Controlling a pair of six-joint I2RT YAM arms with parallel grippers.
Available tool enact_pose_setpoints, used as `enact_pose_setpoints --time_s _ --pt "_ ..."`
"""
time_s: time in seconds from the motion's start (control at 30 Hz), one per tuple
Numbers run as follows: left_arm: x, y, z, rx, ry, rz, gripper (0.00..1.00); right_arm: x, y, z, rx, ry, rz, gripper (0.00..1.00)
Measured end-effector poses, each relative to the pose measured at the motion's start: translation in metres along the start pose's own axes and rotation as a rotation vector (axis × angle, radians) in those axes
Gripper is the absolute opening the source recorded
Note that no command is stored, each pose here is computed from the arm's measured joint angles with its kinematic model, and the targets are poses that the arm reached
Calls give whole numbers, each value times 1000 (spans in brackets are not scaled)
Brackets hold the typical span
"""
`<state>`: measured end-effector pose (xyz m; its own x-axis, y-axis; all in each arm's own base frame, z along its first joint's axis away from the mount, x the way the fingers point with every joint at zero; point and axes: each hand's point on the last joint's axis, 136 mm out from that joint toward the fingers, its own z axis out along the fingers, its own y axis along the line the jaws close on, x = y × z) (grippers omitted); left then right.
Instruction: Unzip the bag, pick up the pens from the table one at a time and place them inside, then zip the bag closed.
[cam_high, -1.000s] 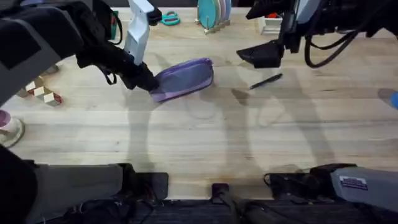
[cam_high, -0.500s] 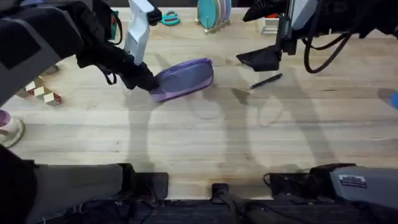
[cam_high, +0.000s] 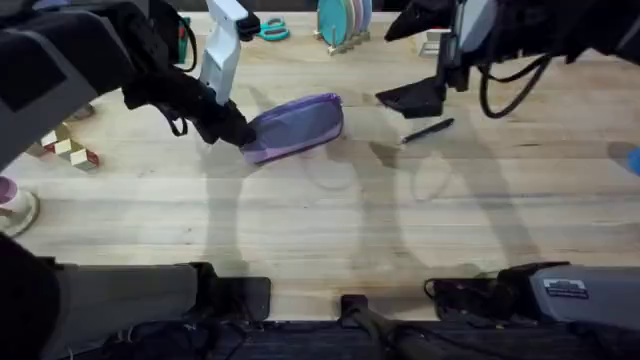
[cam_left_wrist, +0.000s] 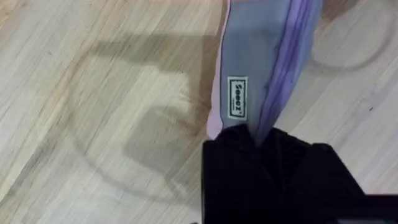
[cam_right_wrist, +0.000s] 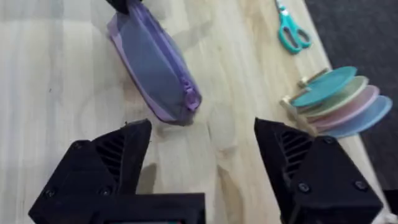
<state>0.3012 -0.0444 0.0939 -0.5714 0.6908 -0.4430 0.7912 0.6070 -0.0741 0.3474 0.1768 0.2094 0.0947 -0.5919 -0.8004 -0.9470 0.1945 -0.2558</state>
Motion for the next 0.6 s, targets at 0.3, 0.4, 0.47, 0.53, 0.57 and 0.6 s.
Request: enact_pose_setpoints --time_s 0.3,0.4,0.47,0.53,0.57,0.6 --pt "0 0 0 0 0 0 42 20 16 42 -116 22 43 997" --pt "0 0 0 0 0 0 42 24 21 58 -148 23 39 996" --pt "0 0 0 0 0 0 42 24 24 67 -166 21 31 996" --pt "0 0 0 0 0 0 42 24 27 76 -178 14 16 997" --pt "0 0 0 0 0 0 42 23 28 81 -183 11 6 996" --pt "0 0 0 0 0 0 42 23 29 85 -186 7 -1 996"
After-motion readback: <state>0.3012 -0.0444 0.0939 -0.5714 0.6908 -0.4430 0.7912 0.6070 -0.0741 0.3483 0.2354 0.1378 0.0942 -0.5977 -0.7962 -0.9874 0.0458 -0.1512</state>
